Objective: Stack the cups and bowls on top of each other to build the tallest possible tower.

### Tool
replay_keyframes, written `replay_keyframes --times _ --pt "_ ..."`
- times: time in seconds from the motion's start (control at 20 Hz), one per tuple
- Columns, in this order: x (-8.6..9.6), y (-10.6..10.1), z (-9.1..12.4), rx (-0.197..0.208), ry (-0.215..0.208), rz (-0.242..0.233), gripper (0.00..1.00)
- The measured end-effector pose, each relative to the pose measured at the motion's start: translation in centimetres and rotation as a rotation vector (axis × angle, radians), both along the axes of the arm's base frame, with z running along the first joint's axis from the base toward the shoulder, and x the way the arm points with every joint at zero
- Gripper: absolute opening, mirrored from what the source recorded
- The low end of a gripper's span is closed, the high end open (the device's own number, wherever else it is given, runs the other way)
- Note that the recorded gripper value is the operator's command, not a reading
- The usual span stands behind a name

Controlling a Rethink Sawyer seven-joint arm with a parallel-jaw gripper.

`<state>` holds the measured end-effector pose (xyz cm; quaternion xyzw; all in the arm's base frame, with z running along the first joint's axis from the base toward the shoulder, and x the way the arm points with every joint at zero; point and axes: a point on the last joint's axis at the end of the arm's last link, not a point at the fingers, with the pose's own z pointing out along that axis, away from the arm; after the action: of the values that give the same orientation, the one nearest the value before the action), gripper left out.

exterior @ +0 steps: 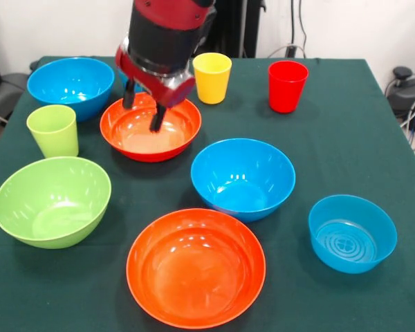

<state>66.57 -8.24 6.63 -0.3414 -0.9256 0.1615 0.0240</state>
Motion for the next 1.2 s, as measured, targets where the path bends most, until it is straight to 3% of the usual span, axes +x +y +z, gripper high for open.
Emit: replay_keyframes --times 0.25,0.35,0.85,1.0,1.1,1.15,1.2 --pt "0.3 -0.8 3.0 -0.111 0.075 -0.147 1.0" --pt "0.8 -2.2 4.2 -0.155 0.07 -0.199 1.0" --pt "1.9 -6.7 6.0 -0.247 0.017 -0.256 1.0" --pt "1.7 -7.4 6.1 -0.275 0.006 -0.299 1.0" --pt "1.3 -7.4 6.0 -0.295 -0.008 -0.379 1.0" --pt "1.2 -7.1 5.9 -0.302 -0.027 -0.452 1.0" --pt "1.2 -6.9 5.8 -0.306 -0.037 -0.491 1.0"
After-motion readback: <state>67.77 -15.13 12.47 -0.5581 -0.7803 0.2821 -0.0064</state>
